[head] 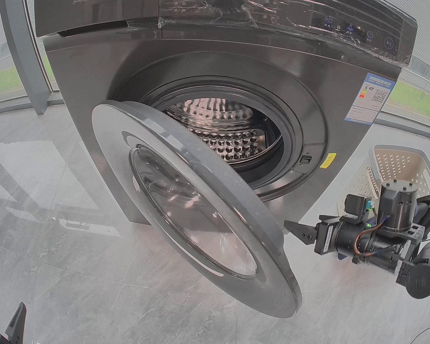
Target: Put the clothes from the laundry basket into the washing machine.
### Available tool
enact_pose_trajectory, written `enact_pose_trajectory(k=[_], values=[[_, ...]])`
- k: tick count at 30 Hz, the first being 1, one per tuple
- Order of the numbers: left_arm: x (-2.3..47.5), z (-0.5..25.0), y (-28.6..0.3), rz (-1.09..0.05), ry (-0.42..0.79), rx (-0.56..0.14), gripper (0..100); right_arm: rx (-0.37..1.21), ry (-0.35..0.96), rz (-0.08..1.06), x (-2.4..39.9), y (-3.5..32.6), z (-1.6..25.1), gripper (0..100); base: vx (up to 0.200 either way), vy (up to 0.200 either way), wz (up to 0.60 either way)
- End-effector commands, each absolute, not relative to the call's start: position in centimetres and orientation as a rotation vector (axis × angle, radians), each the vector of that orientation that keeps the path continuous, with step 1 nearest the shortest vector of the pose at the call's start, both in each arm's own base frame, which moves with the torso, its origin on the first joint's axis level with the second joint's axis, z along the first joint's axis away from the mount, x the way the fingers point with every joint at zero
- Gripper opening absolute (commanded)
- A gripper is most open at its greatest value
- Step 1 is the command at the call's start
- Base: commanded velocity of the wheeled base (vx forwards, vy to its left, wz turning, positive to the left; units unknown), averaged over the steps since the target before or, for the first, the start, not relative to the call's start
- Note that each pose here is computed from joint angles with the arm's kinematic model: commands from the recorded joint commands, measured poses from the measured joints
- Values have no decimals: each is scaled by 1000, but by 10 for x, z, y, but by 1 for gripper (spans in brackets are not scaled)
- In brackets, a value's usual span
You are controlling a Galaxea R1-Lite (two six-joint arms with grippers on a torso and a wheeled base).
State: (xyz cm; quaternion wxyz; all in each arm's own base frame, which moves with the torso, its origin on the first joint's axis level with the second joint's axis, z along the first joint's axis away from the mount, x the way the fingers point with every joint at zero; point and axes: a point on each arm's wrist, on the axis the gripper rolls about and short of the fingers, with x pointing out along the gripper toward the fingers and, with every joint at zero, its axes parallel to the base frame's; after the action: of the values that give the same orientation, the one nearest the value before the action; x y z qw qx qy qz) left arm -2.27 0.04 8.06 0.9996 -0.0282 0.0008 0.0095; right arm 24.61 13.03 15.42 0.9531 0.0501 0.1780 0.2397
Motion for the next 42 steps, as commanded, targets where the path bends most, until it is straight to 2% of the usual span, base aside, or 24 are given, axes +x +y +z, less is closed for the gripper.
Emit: enact_pose_trajectory(k=[1,8,16,24,36,42], values=[[-23,76,0,20,4,-57,100,117,341,395,278,124,155,100,0,0,0],[-23,76,0,20,3,-57,100,123,372,381,296,135,141,100,0,0,0],[-23,76,0,20,3,-57,100,77,442,524,260,171,127,100,0,0,0],[-23,76,0,20,3,-57,100,82,440,522,254,167,130,100,0,0,0],[-23,76,0,20,4,-57,100,91,397,541,263,177,128,100,-200,0,0],[-23,76,0,20,3,-57,100,92,378,576,263,189,125,100,0,0,0]])
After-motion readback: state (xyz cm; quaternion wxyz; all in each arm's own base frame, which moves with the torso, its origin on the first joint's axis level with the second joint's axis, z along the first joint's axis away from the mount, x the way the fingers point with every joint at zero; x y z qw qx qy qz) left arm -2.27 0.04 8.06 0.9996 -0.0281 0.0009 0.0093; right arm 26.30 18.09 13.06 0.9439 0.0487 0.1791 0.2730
